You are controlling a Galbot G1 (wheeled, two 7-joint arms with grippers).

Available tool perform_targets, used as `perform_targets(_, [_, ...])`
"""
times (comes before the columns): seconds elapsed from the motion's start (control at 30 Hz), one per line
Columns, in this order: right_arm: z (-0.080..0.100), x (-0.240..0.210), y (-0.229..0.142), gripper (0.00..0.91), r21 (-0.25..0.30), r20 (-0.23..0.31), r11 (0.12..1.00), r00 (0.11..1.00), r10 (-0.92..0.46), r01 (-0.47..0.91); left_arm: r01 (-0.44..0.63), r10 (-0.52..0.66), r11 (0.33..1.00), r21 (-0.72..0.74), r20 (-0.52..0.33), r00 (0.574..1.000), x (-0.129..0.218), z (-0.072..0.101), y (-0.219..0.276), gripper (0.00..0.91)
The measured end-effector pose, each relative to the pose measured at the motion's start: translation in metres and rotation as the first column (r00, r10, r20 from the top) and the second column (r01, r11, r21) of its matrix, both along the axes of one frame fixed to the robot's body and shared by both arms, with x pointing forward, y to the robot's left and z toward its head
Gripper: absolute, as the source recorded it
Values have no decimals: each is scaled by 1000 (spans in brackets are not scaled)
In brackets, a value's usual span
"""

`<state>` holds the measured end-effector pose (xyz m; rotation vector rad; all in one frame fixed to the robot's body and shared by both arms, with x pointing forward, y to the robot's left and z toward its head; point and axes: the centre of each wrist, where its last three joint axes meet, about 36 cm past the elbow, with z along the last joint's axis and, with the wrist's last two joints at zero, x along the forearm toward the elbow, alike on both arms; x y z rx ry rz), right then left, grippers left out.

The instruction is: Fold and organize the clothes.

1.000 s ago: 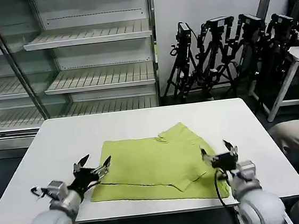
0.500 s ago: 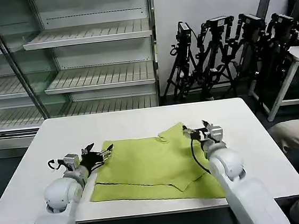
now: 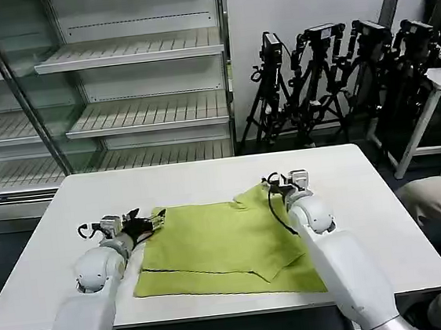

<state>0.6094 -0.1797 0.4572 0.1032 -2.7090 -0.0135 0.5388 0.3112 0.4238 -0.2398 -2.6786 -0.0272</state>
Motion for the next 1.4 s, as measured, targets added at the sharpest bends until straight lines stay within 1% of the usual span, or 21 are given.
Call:
perform_targets(0.1, [-4,3,1,907,-3,-14,1000,1000,0,0,1,-1,1000,-1,-7,1000,2,-2,-1,907])
perform_targets(0.13, [-5,4,1,816,-3,-19,1000,1000,1,-1,0,0,1000,-2,-8,1000,3,-2,-1,907])
perform_targets(0.17, [-7,5,2,433,-2,-24,1000,1000,4,-4,0,0,1000,-2,-10,1000,4,-3,-1,907])
perform_targets(0.2, [-9,5,3,40,-2,-28,1000,1000,4,-4,0,0,1000,-3,-11,1000,5,-3,-2,705])
perform_targets(0.23, [-10,6,3,0,-1,-32,1000,999,5,-5,-1,1,1000,-4,-12,1000,6,-4,-2,453])
perform_targets(0.27, [-10,6,4,0,0,-35,1000,999,7,-7,0,0,1000,-5,-13,1000,7,-4,-2,20])
perform_targets(0.47, [-13,7,4,0,8,-47,1000,999,13,-12,5,-6,1000,-17,-16,1000,11,-5,-3,20])
perform_targets(1.0, [-19,7,7,0,59,-71,997,997,44,-40,25,-26,999,-35,-23,999,11,-8,-7,20])
perform_targets(1.4, [-16,4,3,0,60,-60,997,997,52,-49,28,-29,998,-48,-18,999,6,-7,-8,20])
